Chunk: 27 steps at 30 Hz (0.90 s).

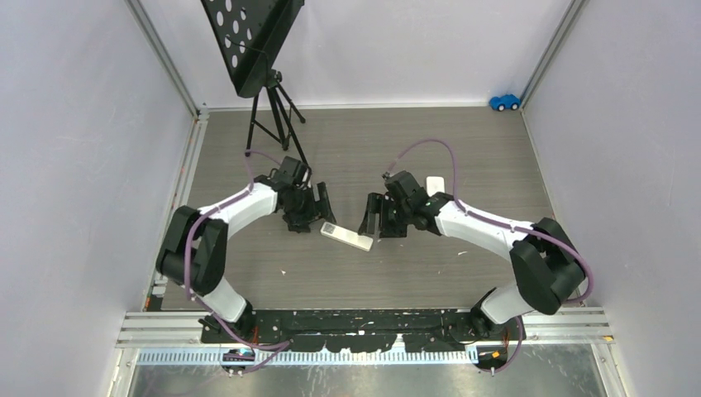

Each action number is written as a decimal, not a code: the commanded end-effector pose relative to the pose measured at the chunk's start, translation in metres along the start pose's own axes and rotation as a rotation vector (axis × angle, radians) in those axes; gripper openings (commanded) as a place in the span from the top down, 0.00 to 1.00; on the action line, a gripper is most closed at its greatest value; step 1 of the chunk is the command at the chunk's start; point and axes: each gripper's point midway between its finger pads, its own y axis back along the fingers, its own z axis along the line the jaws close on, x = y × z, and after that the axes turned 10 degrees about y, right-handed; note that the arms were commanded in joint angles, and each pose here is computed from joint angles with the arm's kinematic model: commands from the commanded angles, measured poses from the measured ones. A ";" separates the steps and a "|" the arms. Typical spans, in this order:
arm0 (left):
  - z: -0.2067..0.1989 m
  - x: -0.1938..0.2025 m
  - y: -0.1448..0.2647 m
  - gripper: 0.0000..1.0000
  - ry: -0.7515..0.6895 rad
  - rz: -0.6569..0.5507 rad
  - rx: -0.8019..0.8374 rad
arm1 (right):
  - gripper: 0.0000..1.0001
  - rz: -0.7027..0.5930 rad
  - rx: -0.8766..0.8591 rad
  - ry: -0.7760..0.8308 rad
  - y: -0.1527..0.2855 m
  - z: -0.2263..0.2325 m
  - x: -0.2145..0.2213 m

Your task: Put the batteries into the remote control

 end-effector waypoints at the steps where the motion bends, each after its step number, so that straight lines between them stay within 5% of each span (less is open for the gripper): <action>1: -0.009 -0.020 0.039 0.12 -0.021 -0.137 -0.012 | 0.21 -0.088 -0.010 0.274 0.014 0.016 -0.031; 4: 0.000 -0.023 0.054 0.01 -0.011 -0.187 -0.050 | 0.21 -0.075 0.052 0.458 0.007 0.024 -0.038; 11: 0.025 -0.028 0.088 0.00 0.030 -0.311 -0.131 | 0.11 0.105 0.123 0.807 -0.024 0.041 -0.028; 19: 0.046 -0.039 0.123 0.00 0.105 -0.442 -0.158 | 0.11 0.243 0.195 0.865 -0.053 0.034 -0.027; 27: 0.046 -0.043 0.148 0.00 0.128 -0.520 -0.121 | 0.25 0.348 0.159 0.836 -0.069 0.033 -0.010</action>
